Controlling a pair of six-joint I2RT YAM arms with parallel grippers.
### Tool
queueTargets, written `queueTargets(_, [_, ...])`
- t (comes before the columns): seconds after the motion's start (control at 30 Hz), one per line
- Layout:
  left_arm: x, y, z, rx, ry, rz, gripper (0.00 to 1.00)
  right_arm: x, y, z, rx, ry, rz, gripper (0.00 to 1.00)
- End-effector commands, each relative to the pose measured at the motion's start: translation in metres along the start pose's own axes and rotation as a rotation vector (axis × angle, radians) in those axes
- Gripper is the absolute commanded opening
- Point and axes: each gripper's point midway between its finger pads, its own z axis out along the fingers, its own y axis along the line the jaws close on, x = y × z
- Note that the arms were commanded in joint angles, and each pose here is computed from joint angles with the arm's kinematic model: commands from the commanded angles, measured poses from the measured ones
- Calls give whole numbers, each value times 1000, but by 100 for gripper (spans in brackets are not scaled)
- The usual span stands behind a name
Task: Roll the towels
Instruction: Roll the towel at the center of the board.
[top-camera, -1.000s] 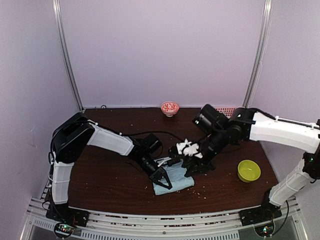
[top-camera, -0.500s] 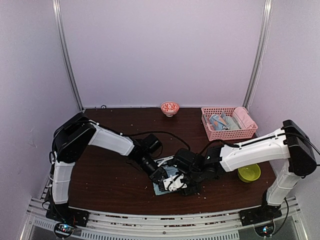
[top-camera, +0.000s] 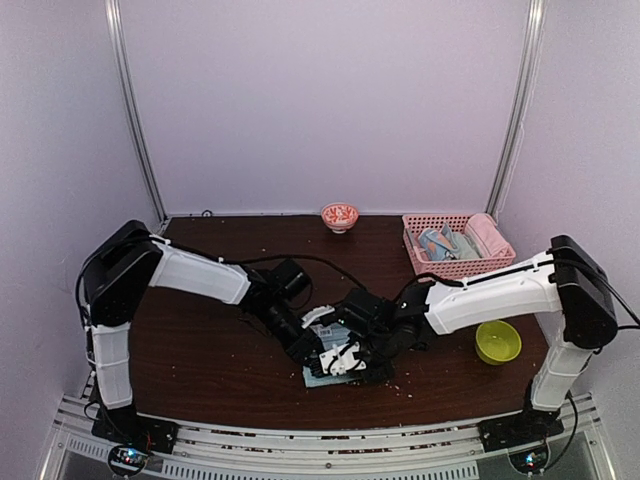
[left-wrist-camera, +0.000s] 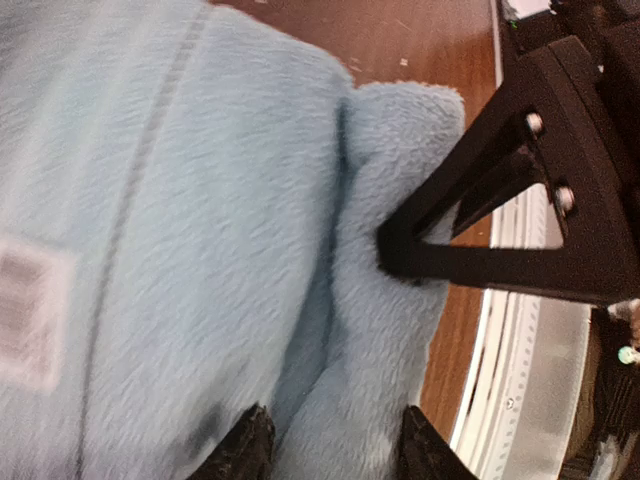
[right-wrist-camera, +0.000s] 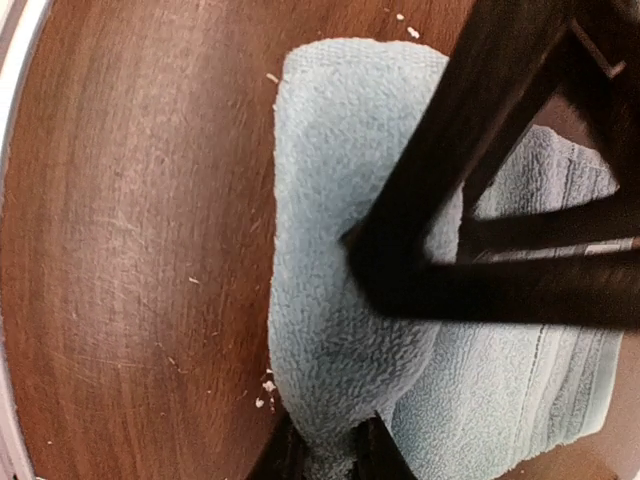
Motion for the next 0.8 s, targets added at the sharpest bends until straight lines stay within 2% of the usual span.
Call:
queueTargets(0.0, [-7,36,-68,-341,-103,-32,44,8,44,-7,-391,9,139,10])
queueTargets(0.17, [-45,4,-144,-562,-370,101,46,4,22,-14,-597,-12,315,9])
queueTargets(0.23, [-52,-16,-166,-617,-480,166,51,9,8,-8,-656,-7,391,8])
queueTargets(0.27, [-58,-30,-173,-620,-538,216,54,12,0,-4,-681,-2,425,8])
queueTargets(0.33, [-62,-53,-175,-625,-568,296,55,23,-12,9,-732,15,506,7])
queueTargets(0.4, [-60,-70,-153,-628,-506,386,56,27,-22,17,-766,15,566,7])
queueTargets(0.57, [-47,-83,-81,-669,-229,585,54,34,-32,36,-809,37,625,7])
queueTargets(0.67, [-39,-68,-48,-677,-96,611,53,36,-31,42,-816,46,634,7])
queueTargets(0.77, [-37,-56,-32,-693,-32,660,54,37,-29,43,-817,44,635,7])
